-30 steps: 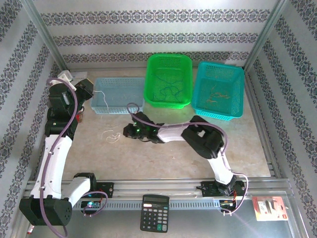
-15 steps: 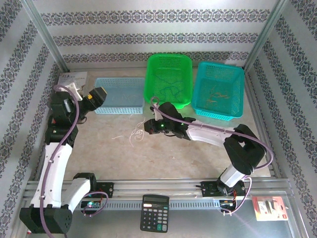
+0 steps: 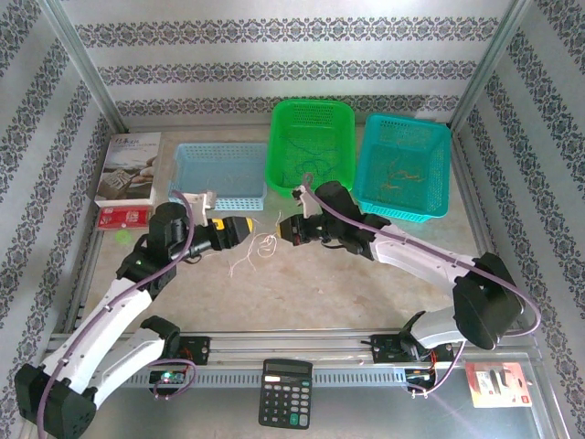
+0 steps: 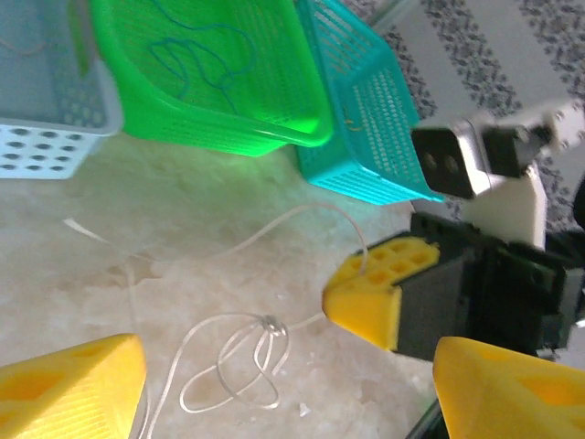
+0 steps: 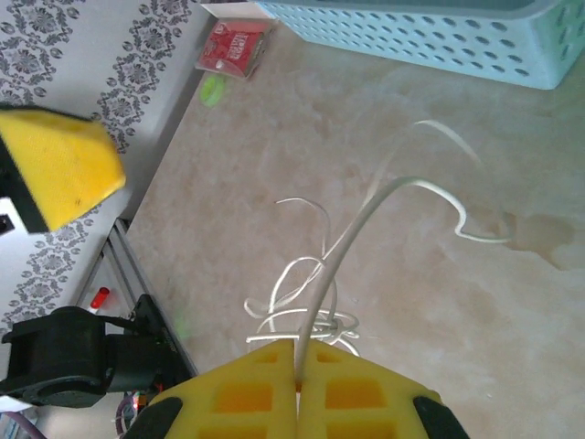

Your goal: Untangle the cables

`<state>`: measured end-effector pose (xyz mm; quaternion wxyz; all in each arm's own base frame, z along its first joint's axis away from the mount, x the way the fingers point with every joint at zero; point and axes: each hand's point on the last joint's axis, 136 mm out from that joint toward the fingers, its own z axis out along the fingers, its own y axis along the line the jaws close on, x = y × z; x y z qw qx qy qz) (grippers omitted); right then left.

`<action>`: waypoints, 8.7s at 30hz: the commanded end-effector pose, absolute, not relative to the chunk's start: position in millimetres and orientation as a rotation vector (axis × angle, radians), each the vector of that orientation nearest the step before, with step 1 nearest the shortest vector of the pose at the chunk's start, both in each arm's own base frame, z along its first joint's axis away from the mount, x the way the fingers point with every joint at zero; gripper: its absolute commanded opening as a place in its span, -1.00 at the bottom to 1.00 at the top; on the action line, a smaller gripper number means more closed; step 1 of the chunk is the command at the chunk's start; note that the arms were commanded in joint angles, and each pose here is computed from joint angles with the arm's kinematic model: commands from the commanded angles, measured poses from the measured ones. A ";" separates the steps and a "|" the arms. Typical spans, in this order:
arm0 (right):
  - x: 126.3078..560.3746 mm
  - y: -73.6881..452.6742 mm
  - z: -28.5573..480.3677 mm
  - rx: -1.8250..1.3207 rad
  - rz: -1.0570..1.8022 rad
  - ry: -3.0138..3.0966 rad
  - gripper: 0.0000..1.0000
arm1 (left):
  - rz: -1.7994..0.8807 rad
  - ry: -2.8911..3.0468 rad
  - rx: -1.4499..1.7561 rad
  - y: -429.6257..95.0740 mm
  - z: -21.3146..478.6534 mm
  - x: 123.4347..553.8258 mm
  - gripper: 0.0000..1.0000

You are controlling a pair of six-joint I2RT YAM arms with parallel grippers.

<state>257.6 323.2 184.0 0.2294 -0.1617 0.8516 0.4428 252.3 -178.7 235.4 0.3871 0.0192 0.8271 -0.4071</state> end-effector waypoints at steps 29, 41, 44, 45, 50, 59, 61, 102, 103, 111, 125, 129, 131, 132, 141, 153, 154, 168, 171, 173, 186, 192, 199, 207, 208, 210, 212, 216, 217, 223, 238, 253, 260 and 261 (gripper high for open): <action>261.3 311.8 208.0 -0.450 1.251 2.292 -1.00 | -1.012 2.111 0.399 -257.7 182.3 271.2 0.09; 257.6 323.0 211.8 -0.478 1.286 2.287 -1.00 | -1.067 2.070 0.381 -268.1 181.8 277.3 -0.94; 258.1 321.9 215.5 -0.475 1.292 2.278 -1.00 | -1.099 2.053 0.358 -270.1 183.1 278.5 -1.00; 258.6 319.9 217.8 -0.473 1.292 2.271 -0.96 | -1.112 2.048 0.342 -270.4 183.4 279.3 -1.00; 263.3 287.9 223.3 -0.381 1.232 2.241 -0.16 | -1.215 2.009 0.244 -273.7 187.7 281.0 -1.00; 249.0 254.6 204.0 -0.375 1.109 2.199 0.01 | -1.445 1.876 0.156 -287.4 212.6 283.6 -1.00; 250.4 254.5 199.6 -0.385 1.093 2.205 0.02 | -1.474 1.854 0.160 -289.8 219.0 283.4 -1.00; 269.2 228.5 212.8 -0.348 0.967 2.150 -1.00 | -1.175 1.848 0.196 -250.6 270.6 279.4 0.09; 267.5 231.5 212.5 -0.366 0.956 2.155 -1.00 | -1.164 1.850 0.220 -251.5 273.6 277.8 0.09; 262.7 247.1 209.6 -0.439 0.914 2.179 -1.00 | -1.151 1.945 0.431 -284.0 263.7 263.1 -0.04; 262.1 249.5 212.2 -0.435 0.931 2.179 -1.00 | -1.102 2.028 0.426 -285.2 211.3 257.8 -0.14; 260.8 250.4 215.4 -0.434 0.945 2.170 -1.00 | -1.084 2.020 0.415 -286.2 210.9 264.2 -0.14; 259.4 251.1 216.0 -0.435 0.955 2.169 -1.00 | -1.078 2.015 0.413 -287.4 211.9 267.2 -0.14; 258.6 251.4 216.2 -0.436 0.959 2.168 -1.00 | -1.078 2.012 0.418 -288.6 212.3 268.0 -0.14; 252.7 252.8 217.1 -0.439 0.981 2.164 -1.00 | -1.062 1.967 0.374 -292.9 219.1 284.6 -0.28; 256.3 249.0 212.6 -0.422 0.969 2.173 -1.00 | -1.044 1.933 0.363 -286.5 223.5 283.2 0.00; 256.7 248.8 212.3 -0.421 0.970 2.175 -1.00 | -1.037 1.936 0.367 -285.2 222.4 282.1 0.02; 258.0 254.9 218.3 -0.430 1.006 2.168 -1.00 | -1.121 1.935 0.478 -301.9 218.6 273.3 -0.19; 258.2 255.0 217.0 -0.429 1.006 2.172 -1.00 | -1.115 1.936 0.472 -301.7 217.7 274.9 -0.49; 258.9 254.6 216.0 -0.428 1.002 2.175 -1.00 | -1.115 1.941 0.476 -302.1 217.9 274.4 -0.85; 290.0 190.5 169.2 -0.113 0.983 2.251 -1.00 | -1.130 1.840 0.252 -242.6 252.3 284.2 -1.00; 287.1 179.1 152.2 -0.066 0.955 2.285 -1.00 | -1.165 1.739 0.048 -195.8 268.3 302.5 -1.00; 283.8 159.4 135.8 0.016 0.965 2.300 -1.00 | -1.118 1.654 -0.044 -154.5 295.5 307.0 -1.00; 276.5 182.9 152.0 -0.075 1.052 2.260 -1.00 | -1.217 1.727 0.088 -179.0 292.9 304.0 -0.75; 275.5 186.2 156.9 -0.087 1.070 2.250 -1.00 | -1.236 1.747 0.107 -184.3 287.0 302.4 -0.58; 272.4 195.3 171.6 -0.138 1.117 2.212 -1.00 | -1.273 1.803 0.168 -201.1 272.5 295.6 -0.32; 270.3 202.9 186.7 -0.183 1.144 2.171 -1.00 | -1.279 1.867 0.216 -215.3 255.6 288.7 -0.15; 266.2 214.6 204.9 -0.242 1.163 2.130 -1.00 | -1.298 1.954 0.286 -244.9 227.2 275.4 0.04; 265.8 216.4 207.4 -0.245 1.168 2.125 -1.00 | -1.307 1.963 0.298 -250.9 222.6 272.6 0.06; 262.6 229.2 216.1 -0.282 1.180 2.108 -1.00 | -1.376 2.004 0.333 -278.8 203.3 267.2 0.23; 263.0 234.3 212.2 -0.285 1.156 2.119 -1.00 | -1.583 1.957 0.295 -298.3 193.2 251.5 0.31; 264.8 229.5 207.6 -0.279 1.137 2.124 -0.60 | -1.683 1.844 0.268 -310.7 216.0 247.8 -1.00; 275.4 178.5 207.3 -0.105 1.105 2.086 0.16 | -1.617 1.829 0.372 -313.9 254.6 247.5 -1.00; 275.9 172.7 208.6 -0.087 1.106 2.081 0.18 | -1.605 1.837 0.391 -314.1 256.2 246.3 -1.00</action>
